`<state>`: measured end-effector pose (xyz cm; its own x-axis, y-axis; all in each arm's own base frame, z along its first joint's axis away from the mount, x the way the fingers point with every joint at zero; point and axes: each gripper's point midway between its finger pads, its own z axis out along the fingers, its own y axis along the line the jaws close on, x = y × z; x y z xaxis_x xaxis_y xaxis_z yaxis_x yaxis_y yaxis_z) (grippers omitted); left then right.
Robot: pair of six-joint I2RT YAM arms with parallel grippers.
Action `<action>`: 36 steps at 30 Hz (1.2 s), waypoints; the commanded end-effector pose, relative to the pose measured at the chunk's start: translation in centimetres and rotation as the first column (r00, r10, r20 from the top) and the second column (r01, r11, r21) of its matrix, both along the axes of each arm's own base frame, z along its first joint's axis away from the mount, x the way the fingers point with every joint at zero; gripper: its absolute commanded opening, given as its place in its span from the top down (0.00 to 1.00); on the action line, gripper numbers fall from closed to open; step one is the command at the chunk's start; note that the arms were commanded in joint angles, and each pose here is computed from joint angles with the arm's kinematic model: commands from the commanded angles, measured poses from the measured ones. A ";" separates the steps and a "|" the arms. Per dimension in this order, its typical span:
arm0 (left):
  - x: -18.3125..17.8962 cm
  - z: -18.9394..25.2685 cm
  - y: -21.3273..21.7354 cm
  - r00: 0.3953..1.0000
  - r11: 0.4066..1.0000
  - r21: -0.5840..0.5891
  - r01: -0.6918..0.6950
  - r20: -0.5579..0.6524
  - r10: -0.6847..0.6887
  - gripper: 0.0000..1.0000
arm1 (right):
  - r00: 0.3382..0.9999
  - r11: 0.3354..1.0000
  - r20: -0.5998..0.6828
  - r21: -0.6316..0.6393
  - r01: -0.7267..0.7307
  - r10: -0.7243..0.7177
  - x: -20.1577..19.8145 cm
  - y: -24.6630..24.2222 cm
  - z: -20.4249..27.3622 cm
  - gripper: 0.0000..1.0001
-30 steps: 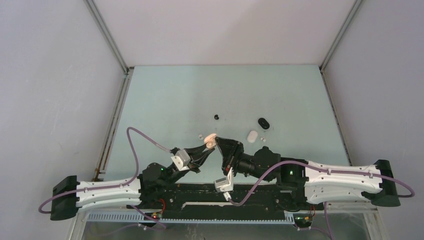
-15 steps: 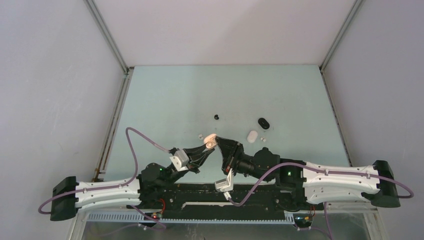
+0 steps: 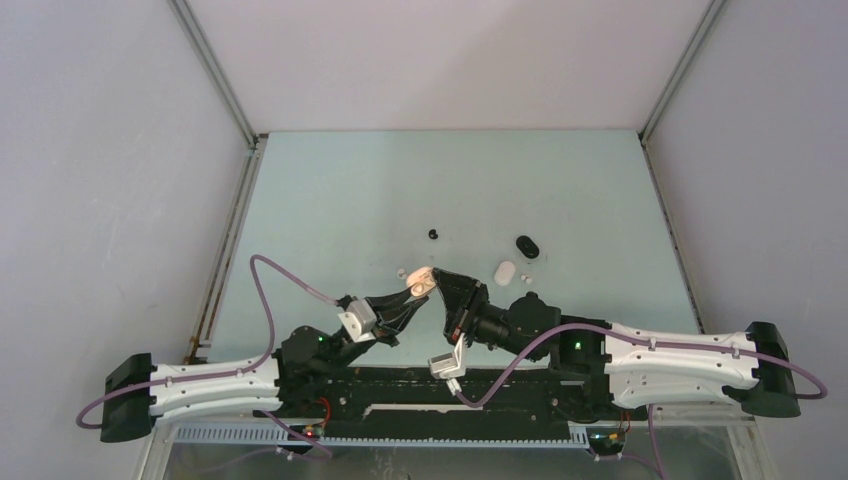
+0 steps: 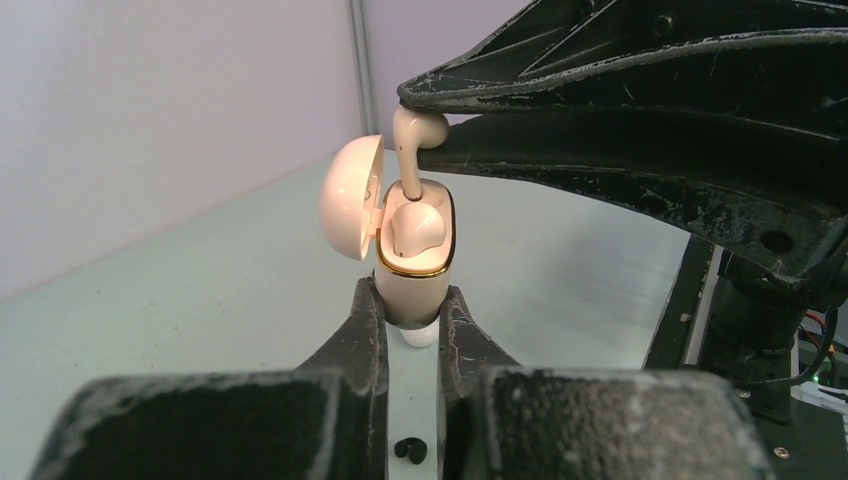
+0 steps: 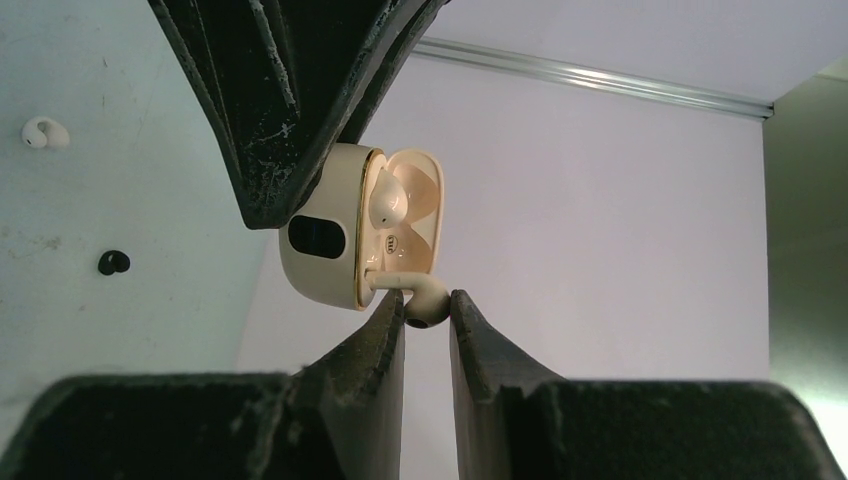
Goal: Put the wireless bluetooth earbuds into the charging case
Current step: Place the charging case down.
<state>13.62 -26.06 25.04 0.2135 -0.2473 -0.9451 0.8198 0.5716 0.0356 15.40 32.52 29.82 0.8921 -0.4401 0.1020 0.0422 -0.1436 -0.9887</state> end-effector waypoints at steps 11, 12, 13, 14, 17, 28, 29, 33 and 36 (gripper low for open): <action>-0.1 3.2 0.7 1.000 0.992 -0.127 -0.008 0.018 0.011 1.00 | 0.997 0.991 0.059 -0.119 0.065 -0.058 1.1 -0.4 -1.9 1.00; -0.1 3.2 0.7 1.000 0.992 -0.127 -0.008 0.018 0.010 1.00 | 0.996 0.990 0.063 -0.124 0.068 -0.061 1.2 -0.3 -2.0 1.00; -0.1 3.2 0.7 1.000 0.992 -0.128 -0.009 0.018 0.012 1.00 | 0.996 0.989 0.066 -0.130 0.073 -0.065 1.2 -0.4 -2.1 0.98; 0.0 3.1 0.8 1.000 0.992 -0.128 -0.012 0.017 0.014 1.00 | 0.995 0.987 0.069 -0.137 0.078 -0.069 1.3 -0.5 -2.2 0.97; 0.1 3.0 0.8 1.000 0.992 -0.126 -0.018 0.016 0.020 1.00 | 0.995 0.984 0.069 -0.154 0.087 -0.077 1.4 -0.7 -2.6 0.89; 0.1 2.6 0.8 1.000 0.993 -0.119 -0.020 0.011 0.022 1.00 | 0.995 0.979 0.073 -0.188 0.078 -0.065 1.0 -0.8 -3.1 0.64; 0.2 2.6 0.8 1.000 0.993 -0.118 -0.022 0.012 0.023 1.00 | 0.995 0.979 0.074 -0.188 0.075 -0.062 1.0 -0.7 -3.1 0.62; 0.2 2.6 0.7 1.000 0.993 -0.116 -0.021 0.015 0.023 1.00 | 0.996 0.978 0.074 -0.196 0.069 -0.055 0.8 -0.7 -3.2 0.56; 0.2 2.5 0.6 1.000 0.993 -0.113 -0.019 0.015 0.021 1.00 | 0.996 0.979 0.073 -0.194 0.065 -0.052 0.6 -0.5 -3.2 0.52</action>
<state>14.03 -25.96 24.78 0.2064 -0.2512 -0.9457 0.8069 0.5904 0.0193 16.22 32.01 27.17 0.8541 -0.4611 0.2404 0.0974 -0.3122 -0.9450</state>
